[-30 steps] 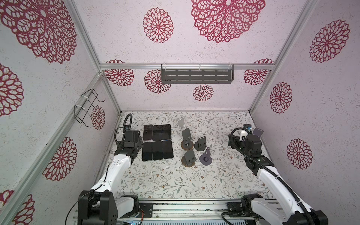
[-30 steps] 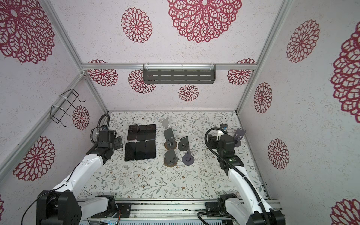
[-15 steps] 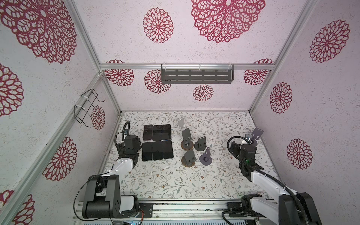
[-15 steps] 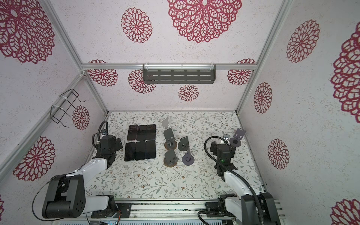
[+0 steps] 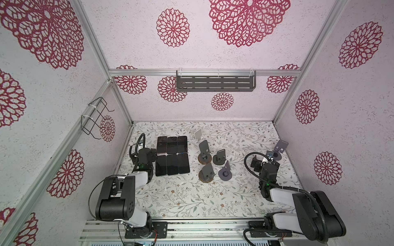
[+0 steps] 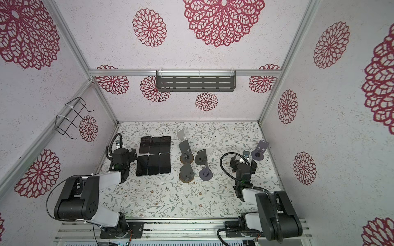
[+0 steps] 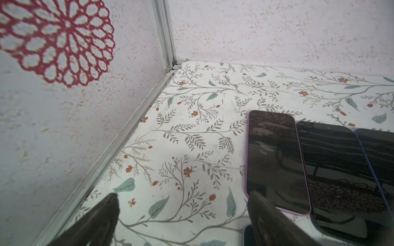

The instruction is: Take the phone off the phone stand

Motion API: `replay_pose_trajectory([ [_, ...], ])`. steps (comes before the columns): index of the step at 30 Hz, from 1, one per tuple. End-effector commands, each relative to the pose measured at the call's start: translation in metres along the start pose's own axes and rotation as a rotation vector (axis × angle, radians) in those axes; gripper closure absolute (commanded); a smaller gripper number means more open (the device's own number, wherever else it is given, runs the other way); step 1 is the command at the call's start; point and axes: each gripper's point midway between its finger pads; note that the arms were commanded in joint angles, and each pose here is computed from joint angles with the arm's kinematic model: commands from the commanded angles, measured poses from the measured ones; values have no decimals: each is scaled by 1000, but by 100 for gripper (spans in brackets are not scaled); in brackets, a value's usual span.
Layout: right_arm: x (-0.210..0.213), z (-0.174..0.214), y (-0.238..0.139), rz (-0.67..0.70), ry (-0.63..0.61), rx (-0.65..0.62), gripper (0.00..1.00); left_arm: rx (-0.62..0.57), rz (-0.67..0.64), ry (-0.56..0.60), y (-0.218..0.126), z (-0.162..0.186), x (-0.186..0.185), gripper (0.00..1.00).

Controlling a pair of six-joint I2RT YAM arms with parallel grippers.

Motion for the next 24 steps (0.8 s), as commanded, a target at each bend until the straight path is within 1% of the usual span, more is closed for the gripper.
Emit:
replay_pose_trajectory([
  [1, 1, -29, -2, -3, 10, -124, 1, -104, 11, -51, -2, -19, 7, 3],
  [3, 1, -30, -2, -7, 0, -139, 1, -98, 29, -82, -3, -14, 11, 3],
  [5, 0, -27, -1, -10, -6, -153, 1, -126, 46, -101, -4, -9, 12, 3],
  [7, 0, -23, -1, -16, -9, -171, 1, -153, 63, -103, -3, -9, 9, 3],
  [9, -1, -19, 0, -14, -6, -185, 1, -139, 64, -100, -4, -7, 9, 3],
  [10, -3, -15, 2, -6, 3, -174, 1, -137, 64, -99, -3, -6, 9, 3],
  [11, -5, -16, 3, 7, 0, -192, 1, -141, 65, -101, -3, -7, 9, 3],
  [13, -3, -12, 9, 5, 1, -144, 1, -147, 66, -103, -3, -8, 9, 3],
  [14, -4, -12, 12, 14, -3, -147, 1, -142, 65, -103, -3, -7, 9, 3],
  [16, -2, -9, 17, 10, -2, -112, 1, -143, 65, -103, -3, -7, 9, 3],
  [24, -4, -10, 19, 13, 2, -114, 1, -143, 65, -103, -3, -7, 9, 3],
])
Point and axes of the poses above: each gripper's point midway between its finger pads, its own y axis out along the fingers, its own x axis along the line the jaws close on, z = x × y, and after that the axes turned 9 degrees about y, right-handed
